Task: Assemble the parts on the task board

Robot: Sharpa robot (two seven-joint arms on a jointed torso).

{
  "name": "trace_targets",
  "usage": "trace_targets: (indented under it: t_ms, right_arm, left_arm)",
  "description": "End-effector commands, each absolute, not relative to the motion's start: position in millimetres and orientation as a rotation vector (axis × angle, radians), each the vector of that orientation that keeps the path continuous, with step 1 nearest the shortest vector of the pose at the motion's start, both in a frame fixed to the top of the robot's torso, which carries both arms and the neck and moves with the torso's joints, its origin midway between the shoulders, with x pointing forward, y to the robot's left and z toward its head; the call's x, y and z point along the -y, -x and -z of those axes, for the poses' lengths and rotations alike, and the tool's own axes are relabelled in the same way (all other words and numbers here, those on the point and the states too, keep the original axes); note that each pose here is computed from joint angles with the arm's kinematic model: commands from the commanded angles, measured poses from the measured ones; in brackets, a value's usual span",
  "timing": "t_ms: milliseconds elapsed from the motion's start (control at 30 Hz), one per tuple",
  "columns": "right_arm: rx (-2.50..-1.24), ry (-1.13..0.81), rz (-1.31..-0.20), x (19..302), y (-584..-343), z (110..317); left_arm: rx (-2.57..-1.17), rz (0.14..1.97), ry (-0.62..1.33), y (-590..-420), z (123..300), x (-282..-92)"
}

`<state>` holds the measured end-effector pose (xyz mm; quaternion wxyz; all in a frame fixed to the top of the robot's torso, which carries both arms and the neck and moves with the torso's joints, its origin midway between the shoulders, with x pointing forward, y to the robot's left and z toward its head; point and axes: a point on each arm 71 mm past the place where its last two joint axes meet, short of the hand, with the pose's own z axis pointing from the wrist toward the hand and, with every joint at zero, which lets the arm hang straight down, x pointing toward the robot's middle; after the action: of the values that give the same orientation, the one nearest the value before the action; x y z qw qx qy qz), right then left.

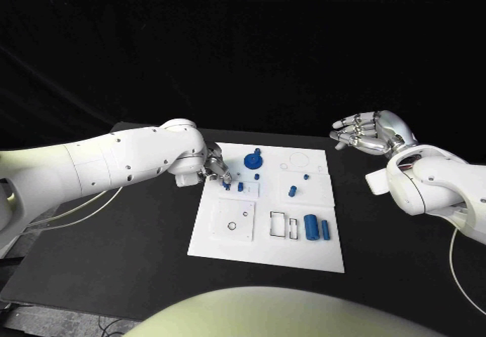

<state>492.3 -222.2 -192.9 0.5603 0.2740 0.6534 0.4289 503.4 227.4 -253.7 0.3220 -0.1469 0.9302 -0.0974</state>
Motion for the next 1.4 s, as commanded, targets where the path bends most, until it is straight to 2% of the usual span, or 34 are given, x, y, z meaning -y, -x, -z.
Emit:
trace_targets:
  t_ms: [33, 1400]
  right_arm:
    - [-1.547, -0.630, -1.020, 220.6, -491.7, 193.0]
    - [-1.550, -0.631, -1.020, 220.9, -491.5, 194.7]
  left_arm:
    - [-2.442, 0.245, 0.368, -503.1, 254.4, -225.5]
    - [-2.478, 0.240, 0.329, -499.4, 258.2, -222.2]
